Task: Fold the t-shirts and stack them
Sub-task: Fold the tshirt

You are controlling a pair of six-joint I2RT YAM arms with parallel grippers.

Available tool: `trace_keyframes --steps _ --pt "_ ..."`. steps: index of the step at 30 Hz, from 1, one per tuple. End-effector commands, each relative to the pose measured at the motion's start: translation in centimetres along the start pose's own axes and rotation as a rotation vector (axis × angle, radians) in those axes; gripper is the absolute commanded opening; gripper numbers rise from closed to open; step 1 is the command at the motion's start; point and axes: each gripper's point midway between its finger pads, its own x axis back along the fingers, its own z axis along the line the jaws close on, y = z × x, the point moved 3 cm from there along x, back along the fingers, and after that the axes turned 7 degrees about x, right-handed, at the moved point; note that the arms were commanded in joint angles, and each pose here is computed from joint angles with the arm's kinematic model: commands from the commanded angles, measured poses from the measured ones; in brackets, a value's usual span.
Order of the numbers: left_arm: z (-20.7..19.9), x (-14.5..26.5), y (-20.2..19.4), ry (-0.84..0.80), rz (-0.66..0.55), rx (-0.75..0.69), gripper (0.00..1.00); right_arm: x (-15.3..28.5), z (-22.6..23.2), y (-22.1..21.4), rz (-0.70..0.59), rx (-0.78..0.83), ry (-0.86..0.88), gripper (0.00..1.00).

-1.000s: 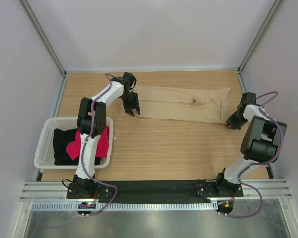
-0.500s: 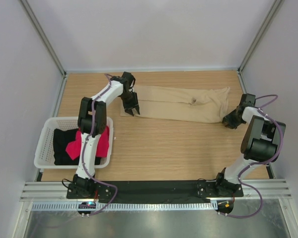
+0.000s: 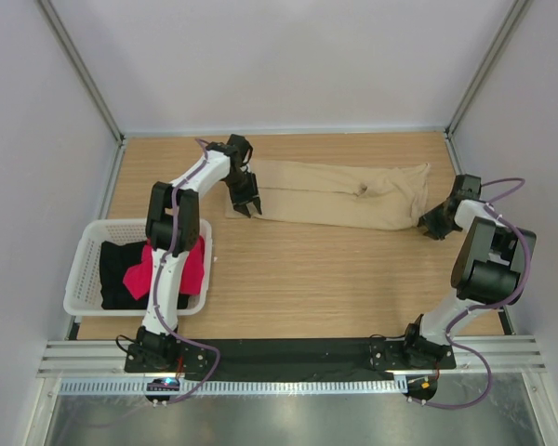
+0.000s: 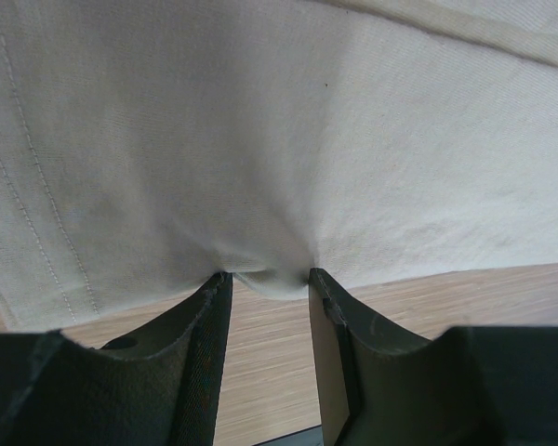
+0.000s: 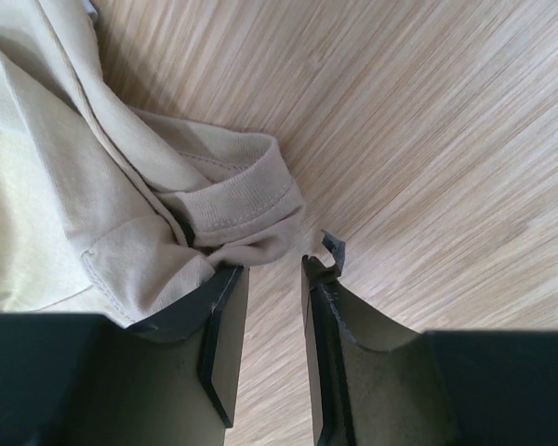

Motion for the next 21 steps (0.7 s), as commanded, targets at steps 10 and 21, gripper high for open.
trace_keyframes --steps 10,21 --pt "2.6 -4.2 0.6 0.094 0.009 0.007 0.41 -0.4 2.0 3.7 -0.125 -0.044 0.092 0.29" --pt "3.0 -4.6 0.6 0.117 0.009 0.01 0.41 -0.5 1.7 4.0 -0.143 -0.06 0.073 0.01"
